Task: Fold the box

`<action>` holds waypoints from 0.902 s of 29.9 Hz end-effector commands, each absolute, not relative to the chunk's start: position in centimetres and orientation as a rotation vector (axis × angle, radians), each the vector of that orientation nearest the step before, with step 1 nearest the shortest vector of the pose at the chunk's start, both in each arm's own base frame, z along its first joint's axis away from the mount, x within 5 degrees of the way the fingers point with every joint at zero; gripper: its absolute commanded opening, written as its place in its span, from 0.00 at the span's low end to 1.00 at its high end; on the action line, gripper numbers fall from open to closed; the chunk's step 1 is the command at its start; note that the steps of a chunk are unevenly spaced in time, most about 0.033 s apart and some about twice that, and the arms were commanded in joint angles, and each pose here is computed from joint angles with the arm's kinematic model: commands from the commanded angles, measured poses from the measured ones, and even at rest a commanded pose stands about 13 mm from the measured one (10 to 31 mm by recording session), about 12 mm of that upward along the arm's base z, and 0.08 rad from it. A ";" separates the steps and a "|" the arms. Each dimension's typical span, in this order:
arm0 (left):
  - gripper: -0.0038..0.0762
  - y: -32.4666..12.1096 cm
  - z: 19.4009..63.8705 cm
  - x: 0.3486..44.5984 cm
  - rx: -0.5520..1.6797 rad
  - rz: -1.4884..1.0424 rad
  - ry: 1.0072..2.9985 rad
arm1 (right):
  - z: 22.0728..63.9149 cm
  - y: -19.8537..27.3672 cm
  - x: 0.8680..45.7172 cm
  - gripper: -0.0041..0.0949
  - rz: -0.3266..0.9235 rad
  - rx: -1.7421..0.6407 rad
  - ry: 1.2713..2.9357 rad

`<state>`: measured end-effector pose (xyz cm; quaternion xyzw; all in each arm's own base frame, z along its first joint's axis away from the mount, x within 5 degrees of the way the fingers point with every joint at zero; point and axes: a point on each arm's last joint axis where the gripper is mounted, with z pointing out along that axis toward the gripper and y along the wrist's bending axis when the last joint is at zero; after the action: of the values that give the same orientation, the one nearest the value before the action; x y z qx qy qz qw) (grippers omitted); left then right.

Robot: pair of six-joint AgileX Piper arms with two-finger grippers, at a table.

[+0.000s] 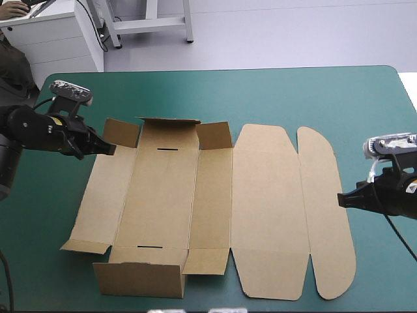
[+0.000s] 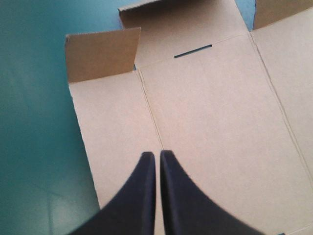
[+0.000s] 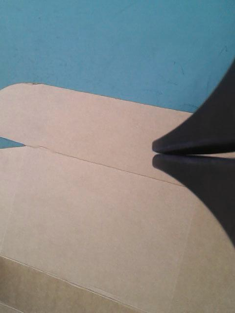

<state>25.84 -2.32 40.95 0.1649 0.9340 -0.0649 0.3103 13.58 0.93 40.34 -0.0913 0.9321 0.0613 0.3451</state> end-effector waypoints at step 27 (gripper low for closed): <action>0.85 11.2 36.1 29.9 -0.151 -0.503 2.518 | 39.5 1.4 10.7 0.02 0.174 -0.266 2.359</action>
<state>29.51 11.73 35.04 -0.0822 0.9494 -0.1584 0.2586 10.76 1.34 38.70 -0.1007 0.9283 0.0664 0.3517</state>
